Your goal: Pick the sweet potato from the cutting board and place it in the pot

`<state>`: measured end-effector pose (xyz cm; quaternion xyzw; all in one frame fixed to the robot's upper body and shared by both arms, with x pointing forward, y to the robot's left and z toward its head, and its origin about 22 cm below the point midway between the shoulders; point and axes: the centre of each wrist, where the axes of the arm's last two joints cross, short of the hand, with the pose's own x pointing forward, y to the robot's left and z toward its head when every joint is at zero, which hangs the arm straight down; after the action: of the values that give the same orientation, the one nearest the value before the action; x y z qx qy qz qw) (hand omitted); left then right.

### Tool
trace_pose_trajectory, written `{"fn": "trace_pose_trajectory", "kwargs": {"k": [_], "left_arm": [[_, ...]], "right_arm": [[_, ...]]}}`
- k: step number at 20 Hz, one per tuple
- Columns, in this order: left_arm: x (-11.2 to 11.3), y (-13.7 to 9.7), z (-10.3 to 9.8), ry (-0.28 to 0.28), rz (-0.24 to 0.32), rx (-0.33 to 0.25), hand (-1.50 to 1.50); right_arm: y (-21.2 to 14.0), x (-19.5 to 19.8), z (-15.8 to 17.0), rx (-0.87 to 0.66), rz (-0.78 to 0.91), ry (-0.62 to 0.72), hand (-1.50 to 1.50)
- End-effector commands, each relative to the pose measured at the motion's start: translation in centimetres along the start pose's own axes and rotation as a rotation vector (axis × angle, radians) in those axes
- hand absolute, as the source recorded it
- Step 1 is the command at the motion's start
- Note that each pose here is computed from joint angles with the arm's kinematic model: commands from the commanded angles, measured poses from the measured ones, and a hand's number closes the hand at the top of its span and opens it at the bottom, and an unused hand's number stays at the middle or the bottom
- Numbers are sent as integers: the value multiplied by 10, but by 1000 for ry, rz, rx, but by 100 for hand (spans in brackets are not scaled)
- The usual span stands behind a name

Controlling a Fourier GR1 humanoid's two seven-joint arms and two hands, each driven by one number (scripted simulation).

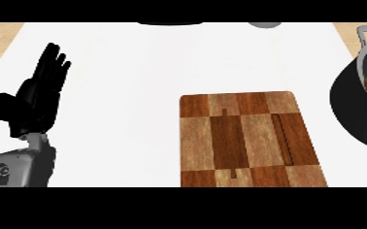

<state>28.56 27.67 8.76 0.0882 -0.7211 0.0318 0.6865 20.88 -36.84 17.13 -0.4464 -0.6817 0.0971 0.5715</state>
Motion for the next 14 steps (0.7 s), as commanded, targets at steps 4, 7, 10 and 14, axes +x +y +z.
{"fn": "trace_pose_trajectory", "kwargs": {"k": [4,7,10,14], "left_arm": [[-2,3,1,3,2,-8,0],[7,-8,4,-2,-5,-29,0],[8,3,-5,-12,-13,-7,0],[-14,-7,-8,3,6,-39,0]], "right_arm": [[-14,-43,-27,-111,428,-1,150],[17,-77,-45,-104,456,9,150],[25,-111,-59,-98,442,40,150],[37,-116,-88,-13,386,85,150]]}}
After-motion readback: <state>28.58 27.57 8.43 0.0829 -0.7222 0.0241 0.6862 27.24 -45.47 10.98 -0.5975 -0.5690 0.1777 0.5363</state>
